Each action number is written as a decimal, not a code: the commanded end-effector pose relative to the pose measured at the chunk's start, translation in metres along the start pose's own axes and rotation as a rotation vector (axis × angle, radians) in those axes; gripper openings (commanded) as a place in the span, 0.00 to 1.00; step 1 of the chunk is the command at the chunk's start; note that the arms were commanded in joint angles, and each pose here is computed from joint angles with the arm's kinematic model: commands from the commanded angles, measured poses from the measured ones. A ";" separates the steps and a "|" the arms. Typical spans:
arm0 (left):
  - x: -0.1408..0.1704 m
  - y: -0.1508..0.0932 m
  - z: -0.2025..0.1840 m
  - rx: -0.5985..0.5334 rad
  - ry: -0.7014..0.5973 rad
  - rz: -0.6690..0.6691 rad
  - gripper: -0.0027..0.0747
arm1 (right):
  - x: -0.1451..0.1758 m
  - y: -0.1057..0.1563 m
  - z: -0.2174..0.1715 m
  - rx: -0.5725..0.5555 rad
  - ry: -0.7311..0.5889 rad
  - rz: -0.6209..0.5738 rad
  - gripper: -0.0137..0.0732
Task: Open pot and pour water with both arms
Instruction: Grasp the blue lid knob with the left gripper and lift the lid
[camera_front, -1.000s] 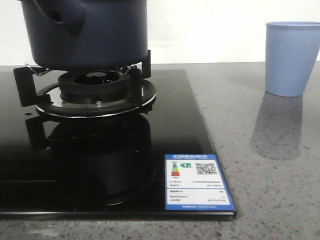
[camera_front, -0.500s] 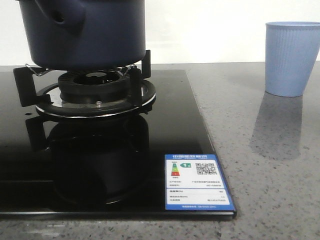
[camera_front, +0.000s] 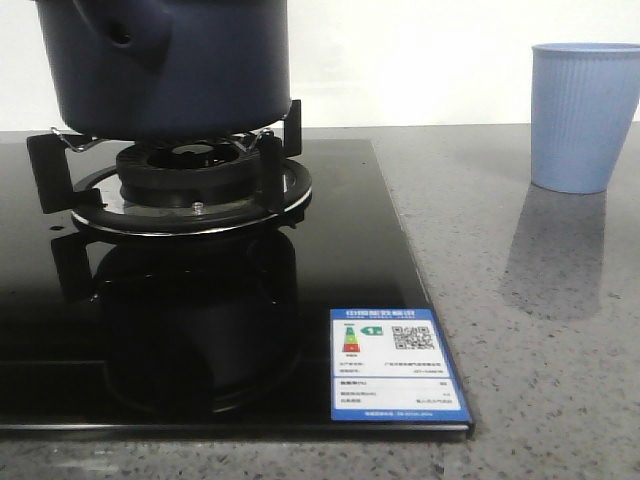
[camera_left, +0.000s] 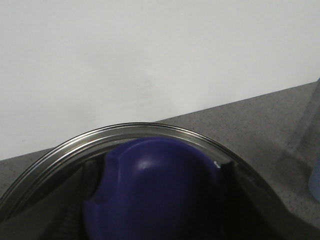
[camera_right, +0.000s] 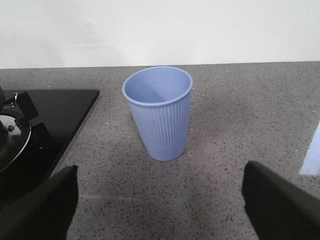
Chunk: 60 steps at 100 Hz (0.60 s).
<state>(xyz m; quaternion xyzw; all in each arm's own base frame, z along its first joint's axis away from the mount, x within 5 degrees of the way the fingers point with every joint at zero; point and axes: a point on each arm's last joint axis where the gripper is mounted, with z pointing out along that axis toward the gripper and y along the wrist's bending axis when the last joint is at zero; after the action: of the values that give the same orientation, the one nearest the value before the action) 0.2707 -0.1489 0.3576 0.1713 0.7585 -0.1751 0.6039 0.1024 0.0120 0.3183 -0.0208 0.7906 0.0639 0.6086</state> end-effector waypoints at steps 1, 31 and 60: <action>-0.039 0.001 -0.025 -0.025 -0.205 -0.002 0.50 | -0.018 0.000 -0.002 0.010 -0.103 -0.006 0.83; -0.059 0.002 -0.055 -0.031 -0.310 -0.005 0.50 | -0.016 -0.002 0.017 0.011 -0.050 0.002 0.83; -0.069 0.025 -0.078 -0.119 -0.346 -0.008 0.50 | -0.013 0.006 0.060 -0.034 -0.016 -0.009 0.83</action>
<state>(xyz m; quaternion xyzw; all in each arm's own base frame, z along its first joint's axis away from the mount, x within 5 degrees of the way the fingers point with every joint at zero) 0.2402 -0.1088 0.4080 0.1306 0.7063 -0.1670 0.6754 0.1487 0.0230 0.3006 -0.0372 0.8183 0.0776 0.5683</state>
